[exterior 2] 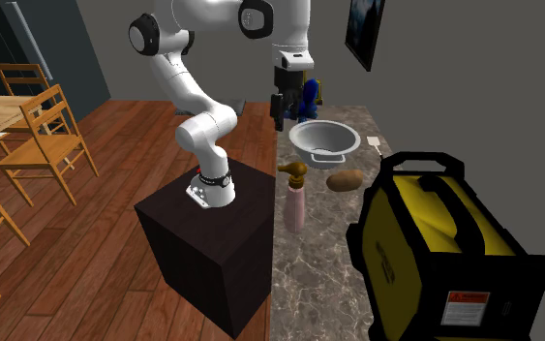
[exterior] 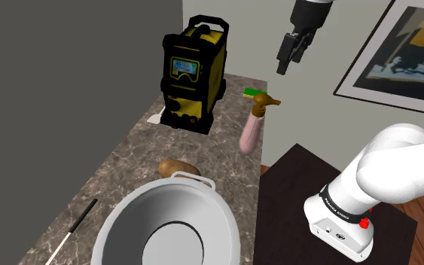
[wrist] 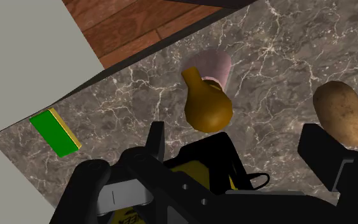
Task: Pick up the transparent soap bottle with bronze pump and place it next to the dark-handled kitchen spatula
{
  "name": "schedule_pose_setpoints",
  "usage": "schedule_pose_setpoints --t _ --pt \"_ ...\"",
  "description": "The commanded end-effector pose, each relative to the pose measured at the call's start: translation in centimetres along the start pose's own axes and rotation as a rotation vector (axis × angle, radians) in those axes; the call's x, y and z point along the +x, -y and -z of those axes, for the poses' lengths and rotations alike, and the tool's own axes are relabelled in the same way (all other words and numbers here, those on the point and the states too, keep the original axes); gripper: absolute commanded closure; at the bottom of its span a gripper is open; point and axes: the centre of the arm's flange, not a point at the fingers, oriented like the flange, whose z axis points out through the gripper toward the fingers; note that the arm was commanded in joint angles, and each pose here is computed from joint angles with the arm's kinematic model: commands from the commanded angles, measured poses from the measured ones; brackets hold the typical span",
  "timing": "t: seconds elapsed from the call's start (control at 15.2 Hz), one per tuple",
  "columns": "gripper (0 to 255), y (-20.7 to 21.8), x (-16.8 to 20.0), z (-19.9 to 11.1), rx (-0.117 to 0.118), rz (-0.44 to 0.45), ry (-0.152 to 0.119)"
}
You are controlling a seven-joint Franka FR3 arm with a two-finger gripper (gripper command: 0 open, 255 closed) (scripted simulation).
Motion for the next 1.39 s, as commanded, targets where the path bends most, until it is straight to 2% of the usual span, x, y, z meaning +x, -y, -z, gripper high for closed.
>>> schedule_pose_setpoints --t 0.0,0.53,1.06,1.32 --pt "0 0.0 0.0 0.0 0.000 0.000 0.000" --pt "0 -1.3 5.3 -9.8 0.074 -0.016 0.074" --pt "0 -1.1 5.1 -14.0 0.076 -0.017 0.076" --pt "0 -1.1 5.1 -14.0 0.076 -0.017 0.076"
